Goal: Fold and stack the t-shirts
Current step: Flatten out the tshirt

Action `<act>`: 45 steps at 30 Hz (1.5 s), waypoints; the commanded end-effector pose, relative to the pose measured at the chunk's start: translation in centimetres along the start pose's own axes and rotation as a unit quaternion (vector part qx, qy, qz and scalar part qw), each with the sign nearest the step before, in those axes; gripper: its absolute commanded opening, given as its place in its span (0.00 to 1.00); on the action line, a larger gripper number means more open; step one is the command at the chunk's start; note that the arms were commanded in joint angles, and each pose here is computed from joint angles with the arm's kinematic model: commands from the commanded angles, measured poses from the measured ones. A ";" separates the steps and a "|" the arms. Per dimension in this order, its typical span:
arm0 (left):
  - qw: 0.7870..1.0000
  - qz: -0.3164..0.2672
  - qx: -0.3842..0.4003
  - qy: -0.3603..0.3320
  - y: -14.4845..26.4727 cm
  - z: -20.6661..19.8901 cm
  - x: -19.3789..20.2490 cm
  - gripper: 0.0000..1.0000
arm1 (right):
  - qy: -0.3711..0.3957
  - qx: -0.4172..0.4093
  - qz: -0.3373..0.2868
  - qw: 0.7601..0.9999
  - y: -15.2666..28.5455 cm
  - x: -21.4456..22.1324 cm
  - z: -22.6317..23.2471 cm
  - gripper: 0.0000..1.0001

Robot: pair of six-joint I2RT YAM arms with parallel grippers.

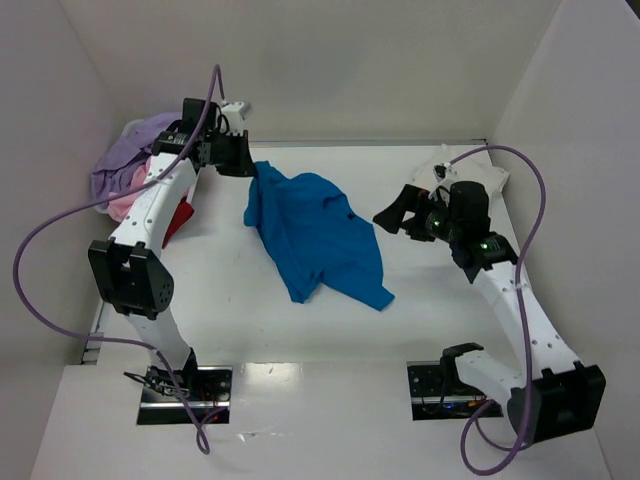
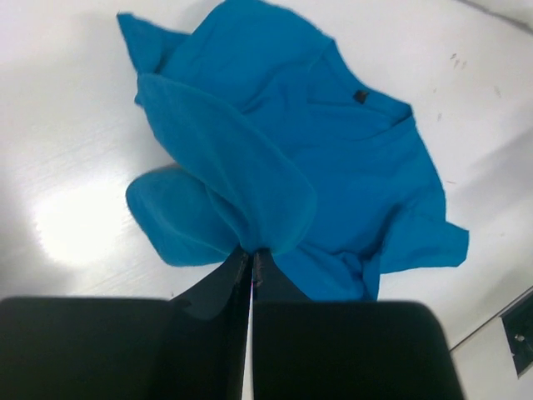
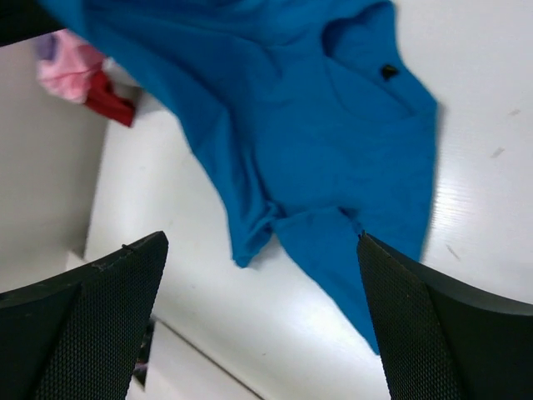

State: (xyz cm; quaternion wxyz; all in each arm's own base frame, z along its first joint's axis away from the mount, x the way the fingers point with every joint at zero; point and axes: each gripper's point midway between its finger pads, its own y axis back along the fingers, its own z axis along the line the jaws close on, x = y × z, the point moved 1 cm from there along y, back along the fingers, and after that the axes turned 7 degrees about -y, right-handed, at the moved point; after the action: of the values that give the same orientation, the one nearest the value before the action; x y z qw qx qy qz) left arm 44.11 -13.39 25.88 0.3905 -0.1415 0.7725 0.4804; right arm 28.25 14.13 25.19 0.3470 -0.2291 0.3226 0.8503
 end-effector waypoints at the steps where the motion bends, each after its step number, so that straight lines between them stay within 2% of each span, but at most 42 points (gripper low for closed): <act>1: 0.999 -0.003 -0.033 -0.011 1.7 0.5 0.7 0.02 | 0.027 0.028 -0.047 0.998 -2.0 -3.6 -0.4 1.00; 4: 0.999 0.006 -0.042 -0.003 2.3 0.4 2.0 0.02 | 0.027 0.032 -0.051 0.998 -4.6 -5.4 -0.6 1.00; 5: 0.999 0.009 -0.048 -0.003 2.4 0.6 2.3 0.02 | 0.023 0.038 -0.034 0.998 -6.3 -5.0 -1.2 1.00; 6: 0.999 0.011 -0.048 -0.001 2.5 0.5 2.7 0.02 | 0.030 0.026 -0.041 0.998 -7.1 -6.0 -0.2 1.00; 14: 0.998 0.019 -0.054 0.006 2.6 0.5 4.5 0.02 | 0.021 0.046 -0.010 0.999 -17.6 -5.1 -1.1 0.99; 15: 0.998 0.019 -0.054 0.006 2.6 0.5 4.5 0.02 | 0.024 0.046 -0.021 0.998 -17.5 -5.9 -0.7 0.99; 17: 0.999 0.018 -0.050 0.006 2.6 0.4 4.4 0.02 | 0.037 0.055 -0.001 0.998 -20.2 -4.7 -1.5 0.99; 18: 0.999 0.018 -0.050 0.006 2.6 0.4 4.4 0.02 | 0.054 0.058 -0.006 0.997 -20.9 -5.7 -1.2 0.99; 19: 0.999 0.018 -0.050 0.006 2.6 0.4 4.4 0.03 | 0.057 0.075 0.009 0.996 -22.4 -5.0 -2.7 0.99; 22: 0.999 0.013 -0.040 0.004 2.5 0.1 4.2 0.03 | 0.092 0.099 0.020 0.991 -24.6 -5.1 -3.9 0.92; 25: 0.999 0.018 -0.039 0.006 2.4 0.1 4.5 0.03 | 0.123 0.120 0.011 0.985 -25.6 -6.5 -4.6 0.87; 30: 0.999 0.021 -0.029 0.008 2.2 -0.2 4.9 0.03 | 0.148 0.152 0.028 0.977 -28.2 -6.5 -6.8 0.85; 33: 0.999 0.021 -0.029 0.003 2.2 -0.2 4.9 0.03 | 0.150 0.153 0.052 0.975 -29.7 -5.4 -7.8 0.77; 34: 0.999 0.025 -0.029 0.005 1.9 0.0 5.1 0.03 | 0.153 0.150 0.061 0.975 -30.0 -4.8 -8.2 0.71; 41: 0.999 0.029 -0.024 0.007 1.6 -0.1 5.2 0.03 | 0.151 0.132 0.106 0.974 -32.0 -2.2 -9.7 0.70; 45: 0.999 0.029 -0.024 0.007 1.6 -0.1 5.2 0.03 | 0.155 0.128 0.109 0.974 -32.3 -2.1 -9.7 0.70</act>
State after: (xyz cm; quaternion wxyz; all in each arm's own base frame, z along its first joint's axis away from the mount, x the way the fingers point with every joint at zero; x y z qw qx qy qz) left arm 39.68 -11.65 22.14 0.3494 -0.1279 0.7688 0.5201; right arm 53.81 23.01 4.71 0.2220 -0.2410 0.5228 0.7869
